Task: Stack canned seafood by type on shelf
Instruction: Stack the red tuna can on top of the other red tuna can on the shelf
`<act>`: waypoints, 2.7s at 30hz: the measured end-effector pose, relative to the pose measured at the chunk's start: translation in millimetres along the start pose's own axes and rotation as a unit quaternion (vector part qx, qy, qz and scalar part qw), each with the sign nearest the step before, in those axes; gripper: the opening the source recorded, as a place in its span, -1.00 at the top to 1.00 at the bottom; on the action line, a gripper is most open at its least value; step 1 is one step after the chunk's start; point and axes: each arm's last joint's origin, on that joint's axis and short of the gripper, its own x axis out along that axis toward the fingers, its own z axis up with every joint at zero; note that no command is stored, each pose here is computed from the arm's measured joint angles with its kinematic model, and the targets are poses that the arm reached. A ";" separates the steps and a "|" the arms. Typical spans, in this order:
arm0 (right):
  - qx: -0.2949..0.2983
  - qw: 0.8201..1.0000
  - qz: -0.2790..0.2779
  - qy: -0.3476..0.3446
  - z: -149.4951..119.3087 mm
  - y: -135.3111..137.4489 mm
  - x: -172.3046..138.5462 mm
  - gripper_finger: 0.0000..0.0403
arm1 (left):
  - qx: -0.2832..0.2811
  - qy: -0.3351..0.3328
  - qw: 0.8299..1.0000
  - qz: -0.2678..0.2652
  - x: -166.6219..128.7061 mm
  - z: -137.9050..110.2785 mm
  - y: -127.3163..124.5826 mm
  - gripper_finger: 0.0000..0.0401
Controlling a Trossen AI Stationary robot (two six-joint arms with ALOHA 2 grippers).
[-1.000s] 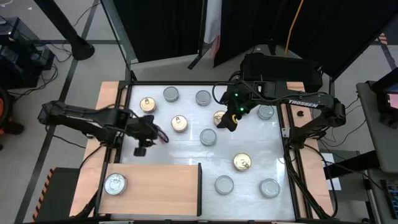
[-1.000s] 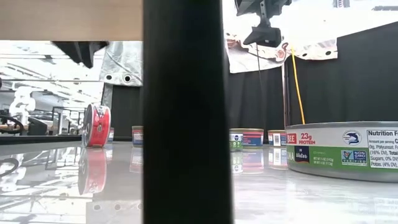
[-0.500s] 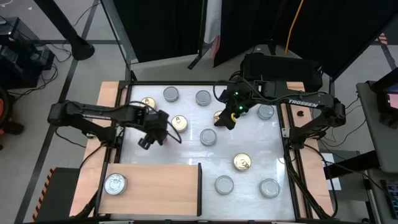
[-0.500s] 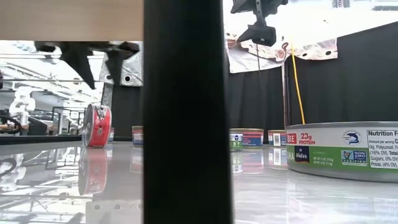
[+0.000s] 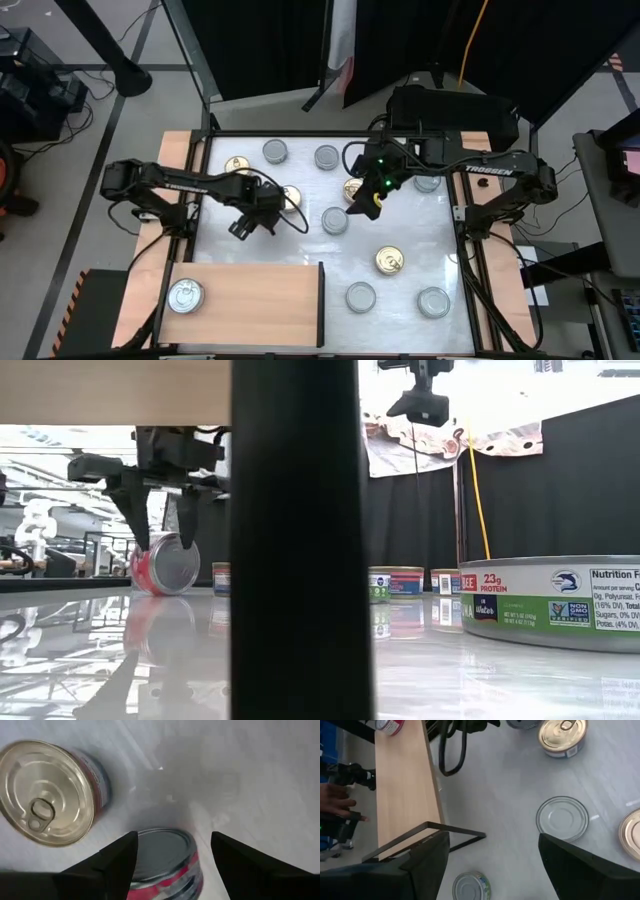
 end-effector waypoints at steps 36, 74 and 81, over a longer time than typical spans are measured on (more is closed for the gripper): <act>-0.013 1.000 0.004 -0.023 8.0 -6.9 -3.9 -0.48 | -0.746 0.130 0.651 0.057 7.7 5.9 58.8 -0.49; -0.236 0.886 0.131 -0.376 56.7 53.8 -29.6 -0.56 | -0.359 -0.486 0.765 0.224 -293.1 -27.9 -10.3 0.30; -0.260 0.831 0.014 -0.491 71.4 90.3 -70.1 -0.90 | -0.289 -0.560 0.723 0.283 -314.8 -24.4 -6.8 0.29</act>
